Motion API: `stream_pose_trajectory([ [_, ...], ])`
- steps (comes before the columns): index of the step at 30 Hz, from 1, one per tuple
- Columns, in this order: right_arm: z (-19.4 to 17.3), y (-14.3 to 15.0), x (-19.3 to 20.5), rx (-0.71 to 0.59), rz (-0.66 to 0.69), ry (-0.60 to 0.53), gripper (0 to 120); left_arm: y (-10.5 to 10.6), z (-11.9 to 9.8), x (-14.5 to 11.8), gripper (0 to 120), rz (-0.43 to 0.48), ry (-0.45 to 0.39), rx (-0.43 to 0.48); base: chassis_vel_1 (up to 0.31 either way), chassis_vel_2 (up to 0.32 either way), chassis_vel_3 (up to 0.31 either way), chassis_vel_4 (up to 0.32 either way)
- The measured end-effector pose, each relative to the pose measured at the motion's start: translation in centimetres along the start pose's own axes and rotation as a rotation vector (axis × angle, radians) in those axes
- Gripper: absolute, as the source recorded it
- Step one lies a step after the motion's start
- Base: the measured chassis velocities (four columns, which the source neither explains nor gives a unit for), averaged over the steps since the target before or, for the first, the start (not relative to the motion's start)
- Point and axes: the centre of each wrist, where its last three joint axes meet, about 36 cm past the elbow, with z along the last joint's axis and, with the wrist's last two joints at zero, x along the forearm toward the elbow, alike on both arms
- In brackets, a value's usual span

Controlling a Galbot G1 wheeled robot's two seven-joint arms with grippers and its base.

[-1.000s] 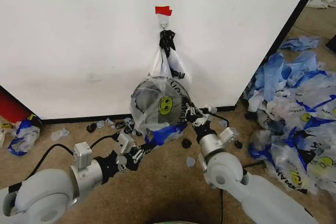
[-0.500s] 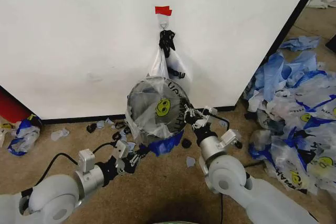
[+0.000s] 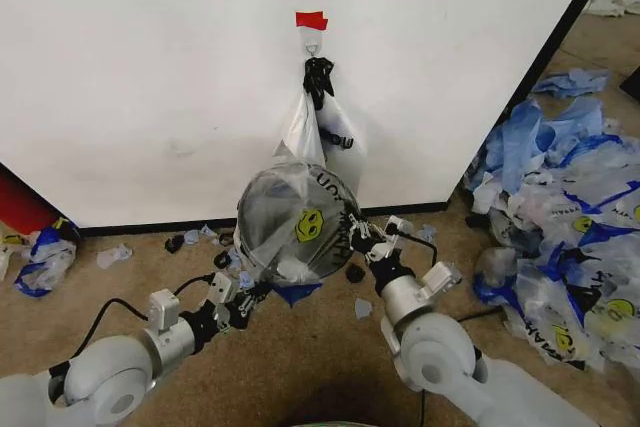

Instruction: Pick up the garbage bag from the wall and place it over the trash bin.

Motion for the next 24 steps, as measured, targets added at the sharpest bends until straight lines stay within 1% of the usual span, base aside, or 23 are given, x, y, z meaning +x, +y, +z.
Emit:
stream_pose_trajectory([
  [5, 0.1, -0.1, 0.3, 0.003, 0.002, 0.002, 0, 0.3, 0.5, 0.0, 0, -0.009, 0.008, 0.004, 0.000, 0.000, 0.000, 0.000],
  [11, 0.3, -0.1, 0.6, 0.002, 0.002, 0.004, 0, 0.2, 1.7, -0.2, 0, -0.016, 0.021, 0.017, 0.000, 0.000, 0.000, 0.000],
  [13, 0.2, -0.1, 0.6, 0.002, 0.002, 0.002, 0, 0.2, 2.4, -0.2, 6, -0.022, 0.032, 0.023, 0.000, 0.000, 0.000, 0.000],
  [15, 0.2, -0.1, 0.7, 0.002, 0.003, 0.001, 0, 0.2, 2.8, -0.3, 8, -0.025, 0.035, 0.024, 0.000, 0.000, 0.000, 0.000],
  [20, 0.2, -0.1, 0.7, 0.005, 0.005, 0.002, 0, 0.2, 3.0, -0.2, 8, -0.028, 0.037, 0.024, 0.000, 0.000, 0.000, 0.000],
  [21, 0.3, -0.2, 0.7, 0.006, 0.004, 0.002, 0, 0.3, 2.9, -0.2, 13, -0.031, 0.034, 0.019, 0.000, 0.000, 0.000, 0.000],
  [22, 0.3, -0.2, 0.7, 0.006, 0.004, 0.002, 0, 0.3, 2.9, -0.2, 13, -0.031, 0.034, 0.019, 0.000, 0.000, 0.000, 0.000],
  [24, 0.4, -0.3, 0.6, 0.009, 0.007, 0.001, 0, 0.5, 2.4, 0.0, 22, -0.034, 0.028, 0.005, 0.000, 0.000, 0.000, 0.000],
])
